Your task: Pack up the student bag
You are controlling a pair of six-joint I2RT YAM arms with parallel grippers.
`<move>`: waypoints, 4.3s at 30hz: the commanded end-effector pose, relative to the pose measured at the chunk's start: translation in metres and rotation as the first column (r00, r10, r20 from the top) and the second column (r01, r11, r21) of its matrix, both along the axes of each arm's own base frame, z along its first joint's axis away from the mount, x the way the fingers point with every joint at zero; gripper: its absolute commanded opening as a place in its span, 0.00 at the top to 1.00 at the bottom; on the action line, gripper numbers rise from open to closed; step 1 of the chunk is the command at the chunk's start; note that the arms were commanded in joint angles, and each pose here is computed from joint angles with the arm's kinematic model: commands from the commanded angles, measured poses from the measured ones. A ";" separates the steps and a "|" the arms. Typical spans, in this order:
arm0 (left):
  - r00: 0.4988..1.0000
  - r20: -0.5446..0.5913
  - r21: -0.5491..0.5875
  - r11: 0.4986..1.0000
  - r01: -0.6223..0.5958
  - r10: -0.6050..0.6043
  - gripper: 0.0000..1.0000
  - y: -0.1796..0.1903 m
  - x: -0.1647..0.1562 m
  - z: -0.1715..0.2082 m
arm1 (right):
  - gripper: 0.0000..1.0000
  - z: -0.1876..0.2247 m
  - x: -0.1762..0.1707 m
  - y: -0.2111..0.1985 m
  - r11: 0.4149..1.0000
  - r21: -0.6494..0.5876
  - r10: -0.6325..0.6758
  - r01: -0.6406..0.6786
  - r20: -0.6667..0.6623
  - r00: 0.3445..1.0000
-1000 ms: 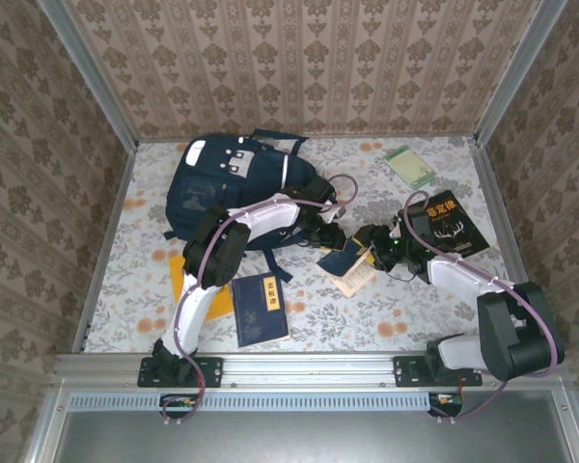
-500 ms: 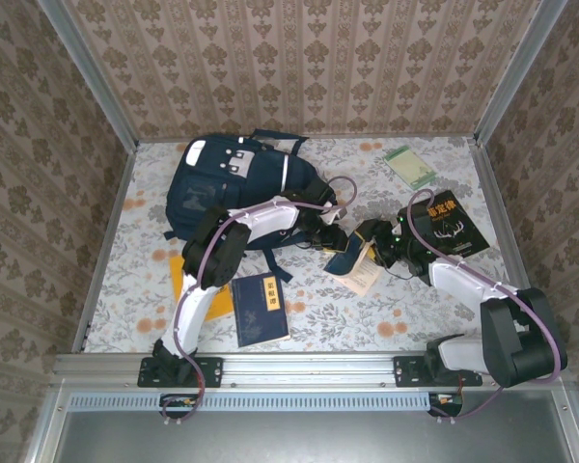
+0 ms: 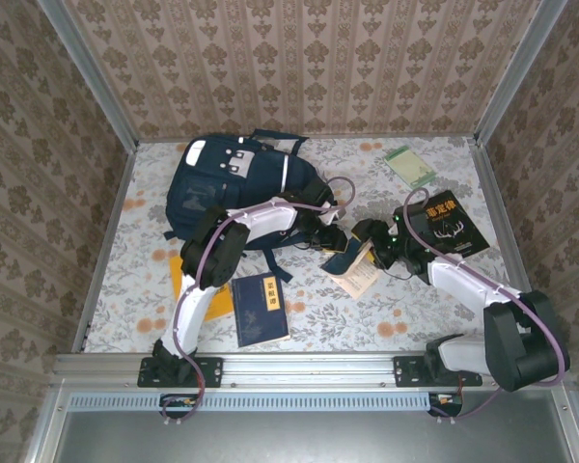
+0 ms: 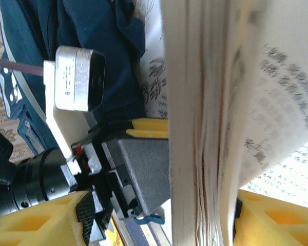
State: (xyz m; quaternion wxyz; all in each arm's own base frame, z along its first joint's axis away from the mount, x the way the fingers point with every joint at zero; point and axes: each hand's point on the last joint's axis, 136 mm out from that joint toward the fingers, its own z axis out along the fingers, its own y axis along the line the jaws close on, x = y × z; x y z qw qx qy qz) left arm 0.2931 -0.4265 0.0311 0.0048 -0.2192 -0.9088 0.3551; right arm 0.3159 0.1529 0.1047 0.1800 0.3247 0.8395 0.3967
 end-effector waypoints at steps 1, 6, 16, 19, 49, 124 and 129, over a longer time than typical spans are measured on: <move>0.998 -0.056 0.009 1.000 -0.021 0.021 0.69 0.007 -0.007 -0.001 | 0.30 0.004 -0.005 0.016 0.999 0.041 0.033 -0.032 -0.022 0.999; 0.998 -0.060 0.011 1.000 -0.029 0.030 0.69 0.009 -0.006 -0.003 | 0.28 0.011 -0.004 0.020 0.998 0.060 0.023 -0.022 -0.015 1.000; 0.994 -0.099 -0.015 0.999 -0.045 0.043 0.69 0.011 -0.007 -0.006 | 0.24 0.017 -0.004 0.031 0.996 0.089 0.021 -0.020 -0.010 1.000; 0.992 -0.109 -0.020 0.998 -0.058 0.055 0.69 0.013 -0.005 -0.009 | 0.22 0.022 -0.004 0.037 0.996 0.077 0.042 -0.042 0.000 0.999; 0.988 -0.132 -0.028 0.996 -0.088 0.084 0.69 0.019 0.000 -0.016 | 0.27 0.027 -0.004 0.009 0.987 -0.159 0.037 -0.034 0.016 0.999; 0.870 0.493 -0.243 0.961 0.133 0.004 1.00 0.087 0.012 0.229 | 0.29 0.159 0.018 -0.032 0.904 -0.417 0.297 -0.089 0.467 0.833; 0.651 0.754 -0.223 0.901 0.373 -0.083 1.00 0.092 -0.018 0.253 | 0.28 0.213 0.013 -0.016 0.810 -0.586 0.497 -0.020 0.668 0.554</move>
